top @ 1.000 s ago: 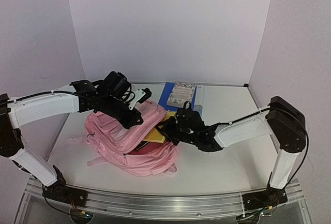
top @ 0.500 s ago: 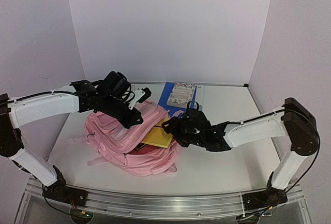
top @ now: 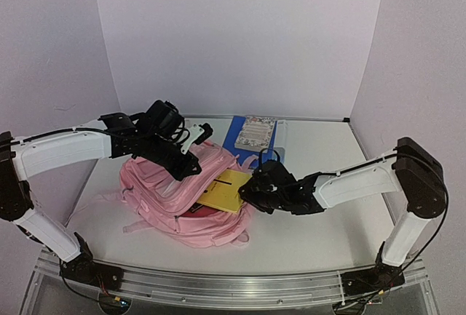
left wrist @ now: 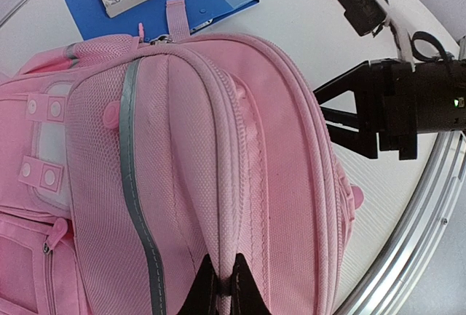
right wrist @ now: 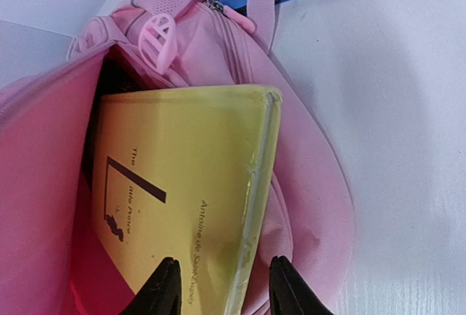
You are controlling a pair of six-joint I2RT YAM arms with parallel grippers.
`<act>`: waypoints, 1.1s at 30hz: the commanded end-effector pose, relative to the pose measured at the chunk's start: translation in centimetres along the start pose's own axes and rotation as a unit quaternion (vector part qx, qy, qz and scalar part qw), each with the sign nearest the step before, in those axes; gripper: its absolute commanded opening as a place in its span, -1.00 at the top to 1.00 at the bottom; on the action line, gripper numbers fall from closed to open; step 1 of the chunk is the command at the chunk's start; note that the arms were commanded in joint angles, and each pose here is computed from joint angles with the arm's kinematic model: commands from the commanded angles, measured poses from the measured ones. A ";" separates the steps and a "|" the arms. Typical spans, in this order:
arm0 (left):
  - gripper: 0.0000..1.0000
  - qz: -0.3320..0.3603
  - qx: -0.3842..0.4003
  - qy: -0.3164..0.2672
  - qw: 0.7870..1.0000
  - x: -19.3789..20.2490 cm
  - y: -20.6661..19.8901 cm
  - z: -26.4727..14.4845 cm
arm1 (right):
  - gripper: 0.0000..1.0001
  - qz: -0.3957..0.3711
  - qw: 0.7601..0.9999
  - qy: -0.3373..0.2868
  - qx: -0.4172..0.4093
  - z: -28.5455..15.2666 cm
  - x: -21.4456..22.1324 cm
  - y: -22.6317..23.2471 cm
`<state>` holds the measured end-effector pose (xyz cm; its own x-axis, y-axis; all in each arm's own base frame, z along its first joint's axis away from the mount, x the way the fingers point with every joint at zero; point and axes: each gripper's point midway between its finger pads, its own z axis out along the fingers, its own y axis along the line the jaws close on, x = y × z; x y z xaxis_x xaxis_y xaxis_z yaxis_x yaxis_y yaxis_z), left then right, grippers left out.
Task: Pack the student bag
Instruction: Place the book in the student bag.
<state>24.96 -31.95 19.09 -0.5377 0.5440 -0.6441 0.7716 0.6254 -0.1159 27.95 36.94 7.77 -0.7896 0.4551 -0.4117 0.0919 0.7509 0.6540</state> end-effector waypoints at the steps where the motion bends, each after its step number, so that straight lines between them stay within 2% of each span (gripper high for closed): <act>1: 0.99 0.024 0.009 -0.114 0.993 -5.6 -0.6 -2.8 | 0.40 -0.015 1.000 0.007 -0.005 0.8 0.1 1.2; 4: 1.00 0.024 0.009 -0.114 0.993 -5.6 -0.7 -2.8 | 0.64 -0.026 0.999 0.003 -0.018 0.8 -0.2 2.4; 6: 1.00 0.025 0.009 -0.114 0.993 -5.6 -0.6 -2.8 | 0.73 -0.034 0.999 -0.001 -0.034 0.8 -0.5 3.5; 10: 1.00 0.025 0.010 -0.112 0.993 -5.6 -0.7 -2.6 | 0.79 -0.046 0.996 0.004 -0.074 1.3 -0.5 6.1; 17: 0.99 0.025 0.011 -0.109 0.994 -5.5 -0.7 -2.4 | 0.92 -0.029 0.995 0.044 -0.090 4.3 1.5 7.4; 22: 0.99 0.025 0.010 -0.107 0.994 -5.4 -0.7 -2.4 | 0.66 -0.043 0.995 -0.002 -0.088 1.6 -0.9 7.3; 28: 1.00 0.025 0.012 -0.103 0.994 -5.3 -0.7 -2.2 | 0.25 -0.059 0.997 -0.038 -0.043 -2.1 -3.0 5.0; 33: 1.00 0.024 0.016 -0.100 0.995 -5.2 -0.8 -1.8 | 0.22 -0.049 0.998 -0.030 -0.008 -2.3 -2.7 1.9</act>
<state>24.96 -31.96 19.08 -0.5349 0.5466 -0.6444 0.7739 0.6230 -0.1139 29.03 38.72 13.52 -0.7640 0.4050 -0.5022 -0.0550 0.7347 0.6762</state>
